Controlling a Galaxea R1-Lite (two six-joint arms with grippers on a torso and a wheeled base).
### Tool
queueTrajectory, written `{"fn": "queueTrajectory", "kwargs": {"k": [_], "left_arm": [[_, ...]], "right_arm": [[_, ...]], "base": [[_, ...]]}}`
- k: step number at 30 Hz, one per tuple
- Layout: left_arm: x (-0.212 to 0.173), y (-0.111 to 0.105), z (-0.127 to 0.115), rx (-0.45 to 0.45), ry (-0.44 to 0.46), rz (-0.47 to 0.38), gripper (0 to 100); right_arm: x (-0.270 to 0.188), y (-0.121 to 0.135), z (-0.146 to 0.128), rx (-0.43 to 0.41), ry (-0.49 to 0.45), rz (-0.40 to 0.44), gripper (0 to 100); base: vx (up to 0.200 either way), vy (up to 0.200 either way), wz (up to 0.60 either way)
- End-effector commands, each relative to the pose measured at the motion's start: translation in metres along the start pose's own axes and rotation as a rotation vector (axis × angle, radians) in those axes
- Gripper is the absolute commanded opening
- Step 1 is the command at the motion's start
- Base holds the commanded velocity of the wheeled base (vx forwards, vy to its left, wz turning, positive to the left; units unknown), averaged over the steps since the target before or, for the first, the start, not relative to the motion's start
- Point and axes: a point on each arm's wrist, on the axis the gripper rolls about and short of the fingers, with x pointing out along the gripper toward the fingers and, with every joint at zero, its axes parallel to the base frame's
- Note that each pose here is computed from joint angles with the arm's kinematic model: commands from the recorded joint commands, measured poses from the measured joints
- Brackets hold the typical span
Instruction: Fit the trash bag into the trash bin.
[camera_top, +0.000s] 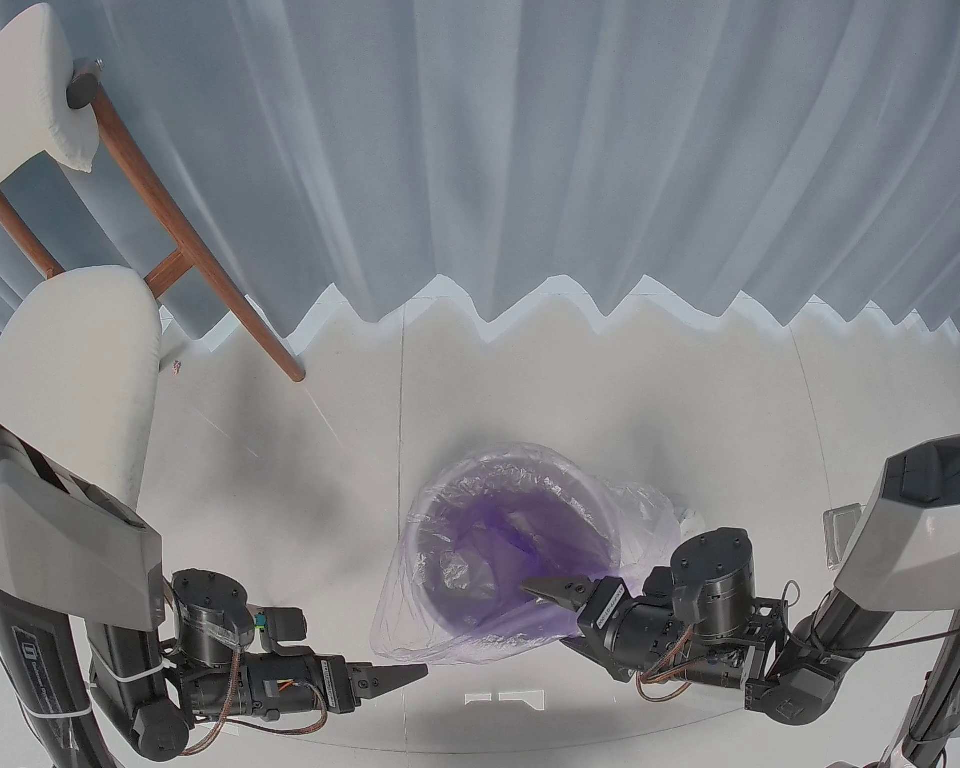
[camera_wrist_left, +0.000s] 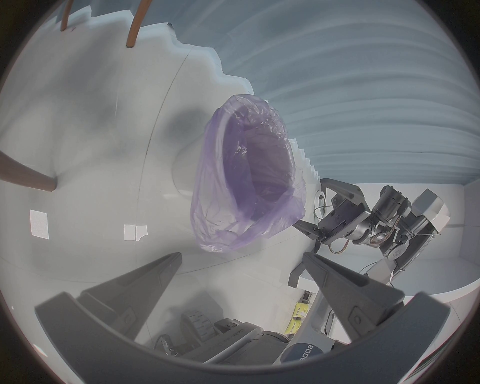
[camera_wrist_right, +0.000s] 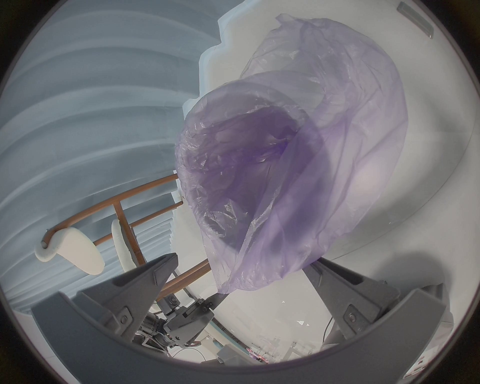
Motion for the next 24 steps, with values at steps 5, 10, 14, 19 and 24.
{"fn": "queueTrajectory", "kwargs": {"k": [5, 10, 14, 19, 24], "left_arm": [[-0.002, 0.0, -0.002, 0.001, 0.002, 0.009, 100], [-0.002, 0.0, -0.002, 0.001, 0.004, 0.013, 100], [-0.002, 0.0, -0.002, 0.003, 0.003, 0.012, 100], [-0.002, 0.0, -0.002, 0.002, 0.004, 0.013, 100], [0.0, 0.0, -0.003, 0.007, 0.008, 0.009, 100]], "right_arm": [[0.007, 0.005, 0.002, 0.026, -0.005, 0.002, 0], [0.004, -0.002, -0.001, 0.031, 0.015, -0.082, 0], [0.004, -0.008, -0.002, 0.031, -0.02, -0.152, 0], [0.002, -0.017, -0.01, -0.007, -0.044, -0.215, 0], [-0.002, -0.025, -0.033, -0.094, 0.028, -0.25, 0]], "base": [[0.0, 0.0, 0.0], [0.0, 0.0, 0.0], [0.0, 0.0, 0.0], [0.0, 0.0, 0.0], [0.0, 0.0, 0.0]]}}
